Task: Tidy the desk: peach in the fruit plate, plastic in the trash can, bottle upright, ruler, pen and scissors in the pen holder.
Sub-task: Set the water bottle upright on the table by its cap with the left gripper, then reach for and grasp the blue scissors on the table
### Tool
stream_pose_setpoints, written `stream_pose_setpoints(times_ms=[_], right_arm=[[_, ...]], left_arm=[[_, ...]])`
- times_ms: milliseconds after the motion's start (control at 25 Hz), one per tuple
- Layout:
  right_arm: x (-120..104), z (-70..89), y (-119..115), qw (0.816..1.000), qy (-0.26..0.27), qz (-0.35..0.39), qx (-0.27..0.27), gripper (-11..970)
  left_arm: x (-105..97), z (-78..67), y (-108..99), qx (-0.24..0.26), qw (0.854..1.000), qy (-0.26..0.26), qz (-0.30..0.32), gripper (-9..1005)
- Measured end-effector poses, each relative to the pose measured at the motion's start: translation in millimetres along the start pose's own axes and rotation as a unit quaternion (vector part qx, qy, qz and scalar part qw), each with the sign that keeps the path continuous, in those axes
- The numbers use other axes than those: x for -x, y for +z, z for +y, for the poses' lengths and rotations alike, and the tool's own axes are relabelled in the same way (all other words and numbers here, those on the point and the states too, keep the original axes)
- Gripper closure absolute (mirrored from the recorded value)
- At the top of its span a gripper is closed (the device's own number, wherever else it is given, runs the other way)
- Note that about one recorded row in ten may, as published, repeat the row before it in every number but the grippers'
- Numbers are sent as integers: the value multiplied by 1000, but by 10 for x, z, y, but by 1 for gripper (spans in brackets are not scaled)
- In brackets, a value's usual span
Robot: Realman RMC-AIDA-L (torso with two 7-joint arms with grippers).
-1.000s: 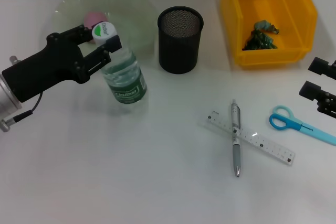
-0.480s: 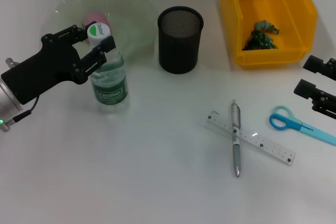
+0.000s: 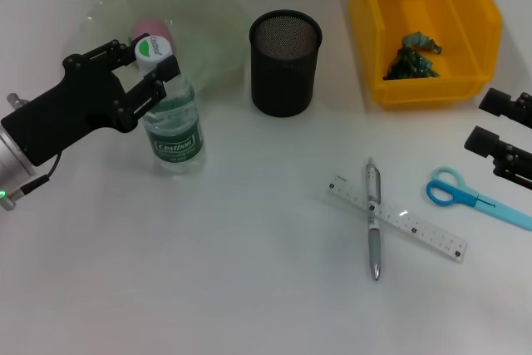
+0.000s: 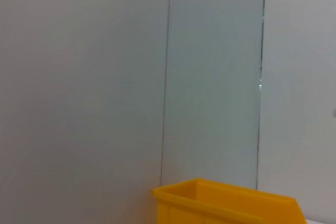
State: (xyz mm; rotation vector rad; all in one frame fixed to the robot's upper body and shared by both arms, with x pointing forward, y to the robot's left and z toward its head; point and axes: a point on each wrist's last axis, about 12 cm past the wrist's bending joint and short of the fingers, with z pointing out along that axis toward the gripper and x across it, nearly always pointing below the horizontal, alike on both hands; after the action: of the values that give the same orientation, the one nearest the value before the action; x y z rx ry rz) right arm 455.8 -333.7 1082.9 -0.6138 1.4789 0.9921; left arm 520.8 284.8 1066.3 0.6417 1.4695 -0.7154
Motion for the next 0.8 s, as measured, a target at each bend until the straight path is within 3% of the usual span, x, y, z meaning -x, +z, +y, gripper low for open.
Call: stream_pose_setpoints(times_ms=[280, 800], right_arm=[[-1, 3, 9, 1000, -1, 0, 2, 267], [16, 5, 24, 1000, -2, -4, 8, 267]], left_arm=[[-28, 22, -41, 27, 999, -21, -15, 488], [26, -38, -159, 18, 998, -27, -55, 290]])
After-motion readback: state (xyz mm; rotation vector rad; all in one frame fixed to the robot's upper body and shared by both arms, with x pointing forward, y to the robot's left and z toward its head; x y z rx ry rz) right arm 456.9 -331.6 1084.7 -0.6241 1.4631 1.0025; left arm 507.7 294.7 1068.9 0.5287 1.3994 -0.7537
